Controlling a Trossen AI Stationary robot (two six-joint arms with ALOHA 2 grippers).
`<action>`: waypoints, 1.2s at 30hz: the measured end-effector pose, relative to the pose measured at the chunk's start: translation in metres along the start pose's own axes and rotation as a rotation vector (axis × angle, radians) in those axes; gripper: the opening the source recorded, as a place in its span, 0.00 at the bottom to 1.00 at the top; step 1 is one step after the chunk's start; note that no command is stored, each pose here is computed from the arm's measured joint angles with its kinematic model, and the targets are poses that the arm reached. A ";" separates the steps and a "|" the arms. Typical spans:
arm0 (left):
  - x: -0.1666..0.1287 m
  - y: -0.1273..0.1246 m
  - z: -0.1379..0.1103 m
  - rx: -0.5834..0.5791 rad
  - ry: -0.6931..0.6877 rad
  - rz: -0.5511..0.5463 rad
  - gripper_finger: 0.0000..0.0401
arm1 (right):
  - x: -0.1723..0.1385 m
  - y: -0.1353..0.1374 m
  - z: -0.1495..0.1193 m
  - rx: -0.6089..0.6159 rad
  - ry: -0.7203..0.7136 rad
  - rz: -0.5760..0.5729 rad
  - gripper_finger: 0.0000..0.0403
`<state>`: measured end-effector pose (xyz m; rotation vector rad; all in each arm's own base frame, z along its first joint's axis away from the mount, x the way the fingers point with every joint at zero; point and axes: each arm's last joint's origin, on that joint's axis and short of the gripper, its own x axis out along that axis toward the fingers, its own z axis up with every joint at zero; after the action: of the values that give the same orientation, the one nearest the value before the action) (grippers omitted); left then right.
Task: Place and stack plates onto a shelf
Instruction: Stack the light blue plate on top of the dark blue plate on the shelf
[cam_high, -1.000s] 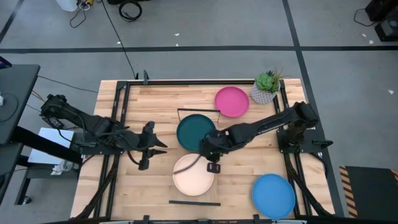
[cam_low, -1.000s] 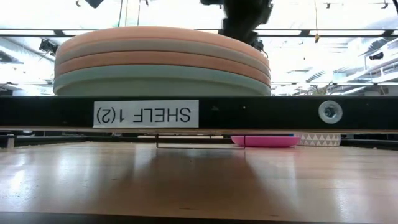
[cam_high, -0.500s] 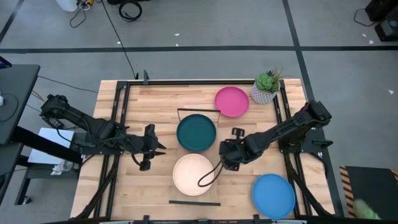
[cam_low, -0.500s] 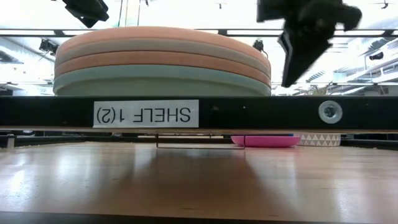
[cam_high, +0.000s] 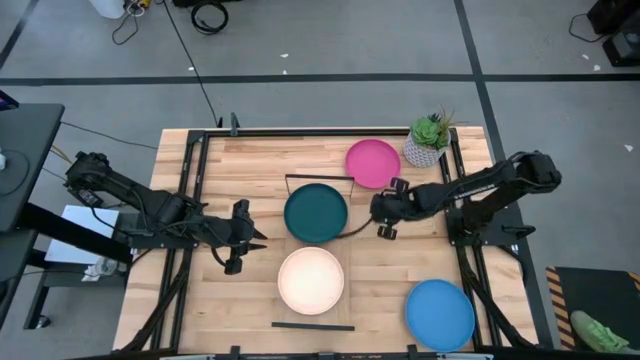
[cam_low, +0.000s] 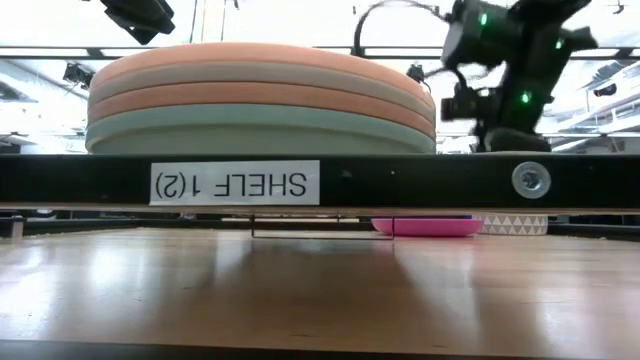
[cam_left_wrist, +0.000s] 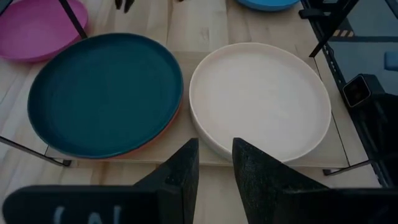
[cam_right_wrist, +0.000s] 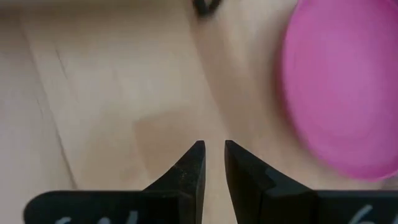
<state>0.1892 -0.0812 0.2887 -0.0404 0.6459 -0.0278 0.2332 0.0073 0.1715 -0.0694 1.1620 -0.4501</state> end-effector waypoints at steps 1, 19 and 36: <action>0.000 0.000 0.000 -0.004 0.001 0.000 0.26 | 0.004 -0.003 -0.004 0.012 0.030 0.048 0.17; -0.001 -0.001 -0.003 -0.066 0.025 0.002 0.26 | -0.064 0.080 -0.029 -0.056 0.279 0.599 0.17; -0.001 -0.001 -0.003 -0.077 0.028 0.003 0.26 | -0.068 0.134 -0.078 -0.161 0.390 0.509 0.32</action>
<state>0.1869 -0.0820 0.2866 -0.1137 0.6745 -0.0006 0.1831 0.1688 0.1607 0.1808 1.5399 0.0896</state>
